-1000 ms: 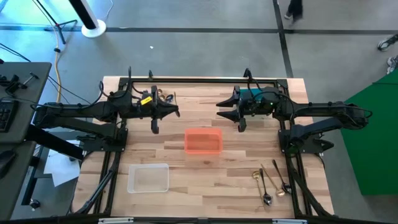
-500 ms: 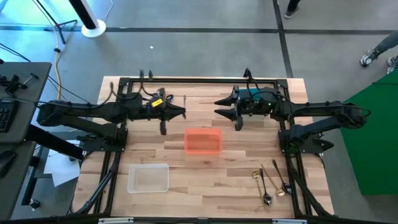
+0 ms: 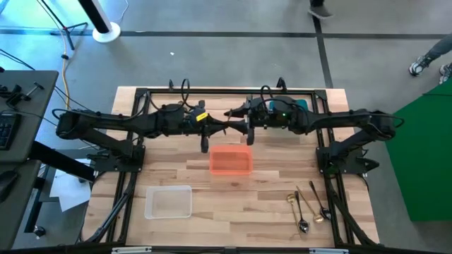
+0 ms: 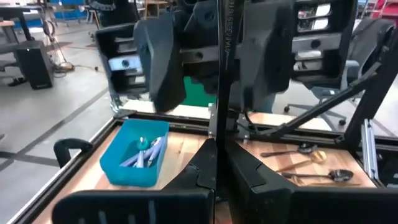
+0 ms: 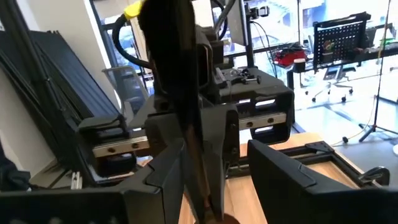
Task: Sort silverware by color (type)
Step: Put the top right black spoon into the orange bin
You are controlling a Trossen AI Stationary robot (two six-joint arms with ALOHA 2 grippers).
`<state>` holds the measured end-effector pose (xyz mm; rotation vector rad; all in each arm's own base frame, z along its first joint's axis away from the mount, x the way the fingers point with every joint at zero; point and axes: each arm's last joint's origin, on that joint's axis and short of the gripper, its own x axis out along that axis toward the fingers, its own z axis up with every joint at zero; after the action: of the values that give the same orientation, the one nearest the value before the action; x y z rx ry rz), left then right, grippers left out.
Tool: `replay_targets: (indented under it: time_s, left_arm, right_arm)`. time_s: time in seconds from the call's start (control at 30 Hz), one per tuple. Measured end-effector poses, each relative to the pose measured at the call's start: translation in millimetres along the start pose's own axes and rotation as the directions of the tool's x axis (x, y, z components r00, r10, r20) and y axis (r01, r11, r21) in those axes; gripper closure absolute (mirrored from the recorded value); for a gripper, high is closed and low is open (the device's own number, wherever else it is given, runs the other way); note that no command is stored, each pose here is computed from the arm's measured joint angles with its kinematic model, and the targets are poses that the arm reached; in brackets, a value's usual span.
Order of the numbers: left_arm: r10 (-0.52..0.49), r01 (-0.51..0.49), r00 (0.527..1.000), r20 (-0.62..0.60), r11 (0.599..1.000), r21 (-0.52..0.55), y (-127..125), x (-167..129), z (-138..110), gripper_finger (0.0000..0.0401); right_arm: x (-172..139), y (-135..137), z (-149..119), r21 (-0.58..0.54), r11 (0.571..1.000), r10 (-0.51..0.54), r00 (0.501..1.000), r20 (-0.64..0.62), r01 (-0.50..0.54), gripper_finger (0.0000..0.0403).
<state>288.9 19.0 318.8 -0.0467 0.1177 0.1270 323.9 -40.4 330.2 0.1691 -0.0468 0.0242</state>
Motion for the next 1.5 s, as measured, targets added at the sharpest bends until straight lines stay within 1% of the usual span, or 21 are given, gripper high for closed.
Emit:
replay_targets:
  time_s: [0.13,0.23,0.33,0.43,0.47,0.5,0.6,0.73,0.83,0.93,1.07,1.23,1.3,1.4,1.5]
  left_arm:
    - [-0.001,0.001,1.0,-0.004,1.0,0.0,0,0,0,0.0401]
    - [-0.001,0.001,1.0,0.011,1.0,0.006,0,0,1,0.0401]
    - [0.001,-0.001,1.0,0.014,1.0,0.017,0,0,2,0.0401]
    - [0.007,-0.007,1.0,0.012,1.0,0.023,1,0,1,0.0401]
    - [0.007,-0.007,1.0,0.012,1.0,0.021,1,0,1,0.0401]
    - [0.01,-0.01,1.0,0.012,1.0,0.018,1,0,1,0.0401]
    - [0.009,-0.01,1.0,0.011,1.0,0.021,2,0,1,0.0401]
    - [0.007,-0.007,1.0,0.012,1.0,0.0,2,0,1,0.039]
    - [0.01,-0.01,1.0,0.011,1.0,-0.002,4,0,1,0.0361]
    - [0.022,-0.022,1.0,0.018,1.0,-0.004,8,-3,4,0.0321]
    - [0.045,-0.045,0.999,-0.008,0.999,-0.005,14,-14,7,0.0271]
    - [0.091,-0.088,0.992,-0.092,0.996,0.029,24,-40,11,0.023]
    - [0.115,-0.114,0.985,-0.125,0.993,0.021,29,-56,13,0.0223]
    - [0.142,-0.143,0.985,-0.103,0.99,-0.009,32,-77,21,0.0221]
    - [0.139,-0.139,0.99,-0.018,0.99,-0.017,31,-93,25,0.0224]
  right_arm:
    - [0,0,-1,0.001,1.0,0.01,1.0,-0.01,-0.01,0.0246]
    - [0,1,-1,0.001,1.0,0.011,1.0,-0.011,-0.011,0.0261]
    - [0,1,-1,0.006,1.0,0.01,1.0,-0.011,-0.009,0.0305]
    - [0,1,-1,0.007,1.0,0.006,1.0,-0.011,-0.006,0.0374]
    - [0,1,-1,0.004,1.0,0.005,1.0,-0.011,-0.005,0.0387]
    - [0,1,-1,0.002,1.0,0.007,1.0,-0.011,-0.007,0.0391]
    - [0,1,-1,0.008,1.0,0.006,1.0,-0.012,-0.005,0.0383]
    - [0,0,-1,0.005,1.0,0.004,1.0,-0.015,-0.004,0.0397]
    - [0,0,-2,0.01,1.0,0.002,1.0,-0.021,-0.002,0.0397]
    - [-2,-1,-1,0.005,1.0,-0.003,1.0,-0.027,0.003,0.0398]
    - [-11,-6,4,-0.026,0.999,-0.028,0.998,-0.061,0.026,0.04]
    - [-29,-11,17,-0.061,0.997,-0.059,0.995,-0.081,0.055,0.04]
    - [-39,-10,20,-0.077,0.995,-0.073,0.989,-0.128,0.064,0.0401]
    - [-56,-6,25,-0.099,0.993,-0.085,0.978,-0.188,0.067,0.0401]
    - [-71,-1,32,-0.1,0.993,-0.089,0.975,-0.206,0.07,0.0402]
